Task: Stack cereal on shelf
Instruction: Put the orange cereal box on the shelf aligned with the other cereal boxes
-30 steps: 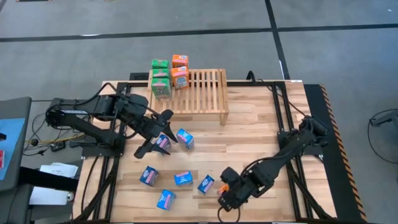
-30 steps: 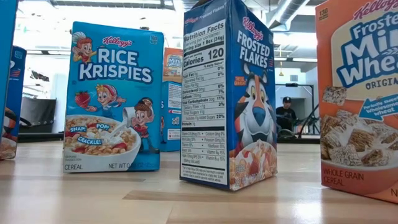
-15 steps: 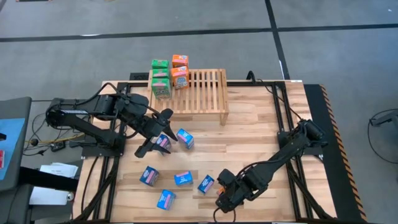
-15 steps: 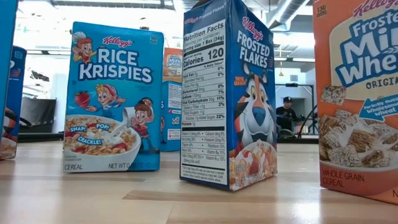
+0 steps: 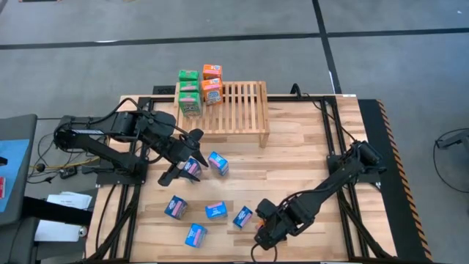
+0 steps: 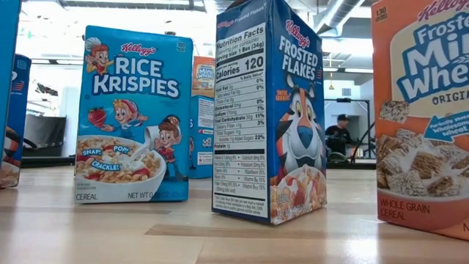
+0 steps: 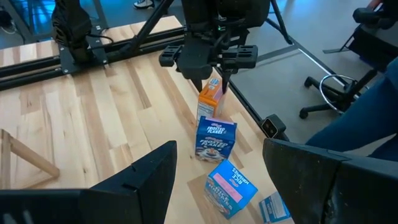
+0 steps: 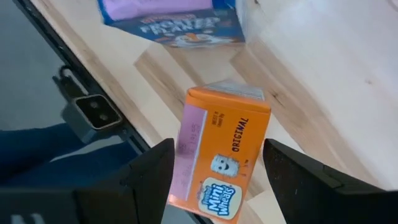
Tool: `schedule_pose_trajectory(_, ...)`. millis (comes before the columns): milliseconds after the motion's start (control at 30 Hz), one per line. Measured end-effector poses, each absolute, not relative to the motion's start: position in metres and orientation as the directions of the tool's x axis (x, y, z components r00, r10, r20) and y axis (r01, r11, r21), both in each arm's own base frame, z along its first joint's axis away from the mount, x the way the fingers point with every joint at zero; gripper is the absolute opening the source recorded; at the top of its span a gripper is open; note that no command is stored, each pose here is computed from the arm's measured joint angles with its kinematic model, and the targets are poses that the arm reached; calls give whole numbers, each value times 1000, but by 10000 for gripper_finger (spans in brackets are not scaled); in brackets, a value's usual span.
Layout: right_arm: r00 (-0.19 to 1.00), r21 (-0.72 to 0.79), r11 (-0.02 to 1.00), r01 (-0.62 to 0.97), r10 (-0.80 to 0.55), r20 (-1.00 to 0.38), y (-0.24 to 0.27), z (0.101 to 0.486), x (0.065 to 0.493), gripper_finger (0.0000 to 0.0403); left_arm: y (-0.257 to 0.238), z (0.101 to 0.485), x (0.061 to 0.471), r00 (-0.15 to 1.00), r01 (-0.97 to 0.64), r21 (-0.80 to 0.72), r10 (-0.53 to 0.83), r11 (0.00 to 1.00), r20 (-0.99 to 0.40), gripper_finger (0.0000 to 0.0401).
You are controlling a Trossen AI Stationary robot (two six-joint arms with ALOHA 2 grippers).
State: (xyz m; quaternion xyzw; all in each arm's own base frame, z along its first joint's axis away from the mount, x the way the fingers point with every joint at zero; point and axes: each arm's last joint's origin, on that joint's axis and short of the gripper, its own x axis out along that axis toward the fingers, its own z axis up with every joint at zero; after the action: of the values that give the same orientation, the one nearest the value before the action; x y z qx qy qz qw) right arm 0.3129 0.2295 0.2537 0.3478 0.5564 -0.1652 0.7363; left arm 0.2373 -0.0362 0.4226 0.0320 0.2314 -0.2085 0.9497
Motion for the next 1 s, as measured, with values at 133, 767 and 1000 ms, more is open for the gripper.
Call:
schedule_pose_trajectory(133, 324, 325, 702, 634, 142, -936, 229, 252, 313, 272, -36, 423, 237, 808, 407, -34, -377, 913, -453, 228)
schedule_pose_trajectory(767, 275, 370, 744, 556, 255, -927, 211, 252, 328, 270, -35, 422, 238, 820, 380, -10, -343, 925, -458, 228)
schedule_pose_trajectory(1000, 431, 296, 723, 625, -2, -903, 209, 281, 306, 270, -35, 422, 238, 820, 380, -10, -343, 925, -458, 228)
